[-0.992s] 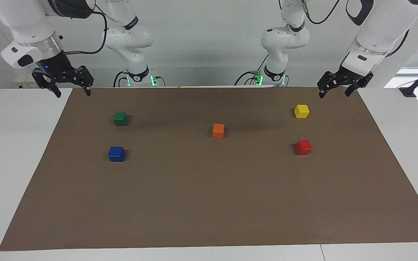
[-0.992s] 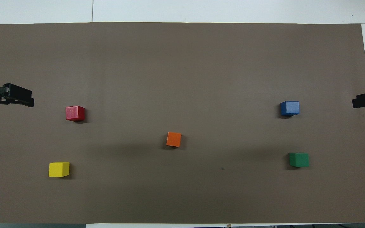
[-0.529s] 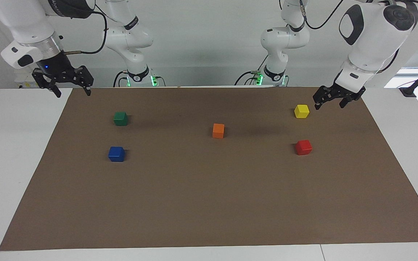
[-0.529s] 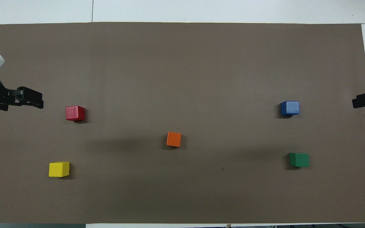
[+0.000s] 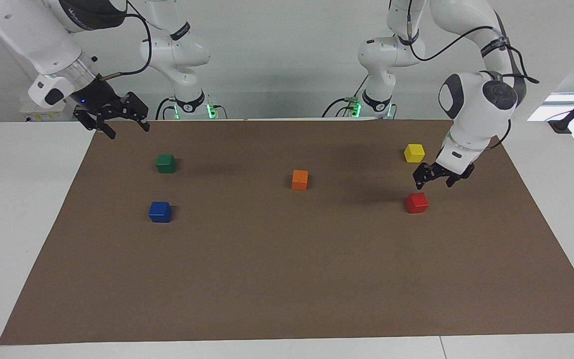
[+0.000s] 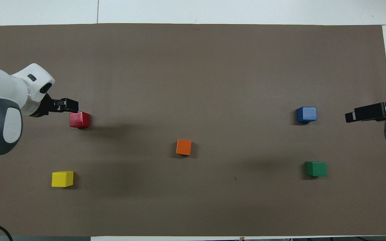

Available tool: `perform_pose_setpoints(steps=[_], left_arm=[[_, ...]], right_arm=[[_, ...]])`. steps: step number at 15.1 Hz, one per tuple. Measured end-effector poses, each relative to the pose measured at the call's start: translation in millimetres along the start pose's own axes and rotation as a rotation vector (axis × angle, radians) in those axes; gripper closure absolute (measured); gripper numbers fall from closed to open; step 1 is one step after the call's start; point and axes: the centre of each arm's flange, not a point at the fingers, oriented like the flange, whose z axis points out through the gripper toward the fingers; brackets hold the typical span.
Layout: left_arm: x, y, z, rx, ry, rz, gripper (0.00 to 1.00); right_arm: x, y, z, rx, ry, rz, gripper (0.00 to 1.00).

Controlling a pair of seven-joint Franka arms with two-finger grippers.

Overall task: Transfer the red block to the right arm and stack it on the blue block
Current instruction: 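Grasp the red cube with the left gripper while the right gripper advances, then carry the red cube toward the right gripper while it reaches center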

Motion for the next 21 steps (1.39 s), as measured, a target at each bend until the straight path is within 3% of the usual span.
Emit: perform_pose_setpoints(steps=[7,12,15,18,19,21], left_arm=[[1,-5,53,-0.004,0.039,-0.009,0.0],[-5,-5,82,-0.006,0.056,-0.014,0.0],[-5,-1,94,-0.007,0.047,-0.012,0.0],[-6,0,108,-0.007,0.025,-0.013,0.0],[-6,0,110,-0.007,0.02,-0.022,0.07],[-6,0,110,-0.006,0.008,-0.053,0.35]], right_arm=[[1,12,48,0.351,0.032,0.012,0.0],[5,5,85,0.682,0.072,0.004,0.0],[7,-4,105,0.856,0.104,0.017,0.0],[3,-18,130,1.025,0.092,0.011,0.0],[3,-23,139,1.087,0.081,0.003,0.0],[3,-36,155,1.202,0.049,-0.009,0.0]])
